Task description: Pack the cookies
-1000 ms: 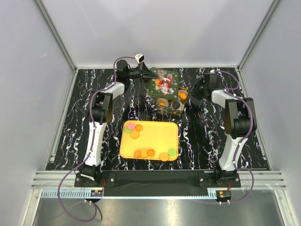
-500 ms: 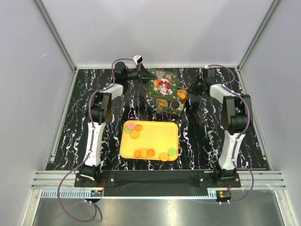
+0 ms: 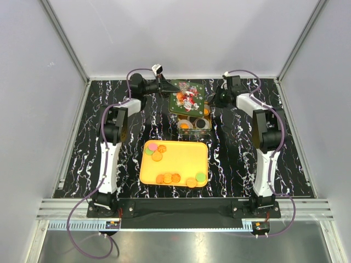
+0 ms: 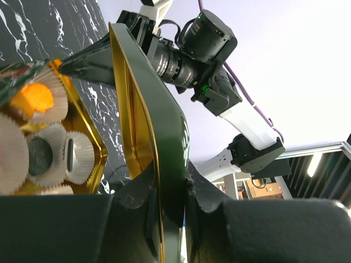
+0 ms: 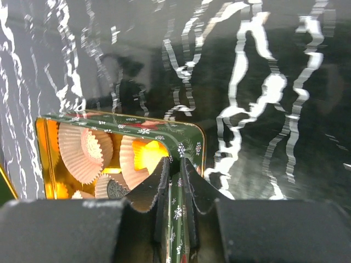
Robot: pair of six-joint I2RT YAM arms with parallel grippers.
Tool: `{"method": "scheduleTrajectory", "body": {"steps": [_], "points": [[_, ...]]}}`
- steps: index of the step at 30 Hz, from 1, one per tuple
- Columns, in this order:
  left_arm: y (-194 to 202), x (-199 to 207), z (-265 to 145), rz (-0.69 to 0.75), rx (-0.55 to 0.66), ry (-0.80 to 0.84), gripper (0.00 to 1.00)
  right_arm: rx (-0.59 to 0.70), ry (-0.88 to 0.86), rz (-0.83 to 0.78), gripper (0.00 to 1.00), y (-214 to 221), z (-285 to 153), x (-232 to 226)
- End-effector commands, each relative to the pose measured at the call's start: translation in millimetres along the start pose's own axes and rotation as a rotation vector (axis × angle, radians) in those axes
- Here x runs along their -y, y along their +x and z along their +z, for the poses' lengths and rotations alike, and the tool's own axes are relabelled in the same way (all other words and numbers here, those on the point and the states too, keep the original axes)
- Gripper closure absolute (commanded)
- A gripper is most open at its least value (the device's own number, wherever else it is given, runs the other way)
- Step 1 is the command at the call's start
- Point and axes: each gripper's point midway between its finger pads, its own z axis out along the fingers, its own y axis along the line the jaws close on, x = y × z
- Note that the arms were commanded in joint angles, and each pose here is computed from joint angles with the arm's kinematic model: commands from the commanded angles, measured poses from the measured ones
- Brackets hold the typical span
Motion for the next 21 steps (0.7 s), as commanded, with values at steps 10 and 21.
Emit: {"method": "scheduleTrajectory", "body": {"steps": [10, 21], "points": [[16, 44, -5, 0.121, 0.018, 0.062, 0.96, 0.031, -0.071, 0.052, 0.52, -15, -17, -27], [37, 34, 7, 0.100, 0.054, 0.078, 0.96, 0.125, -0.059, 0.175, 0.33, -32, -55, -19]]}}
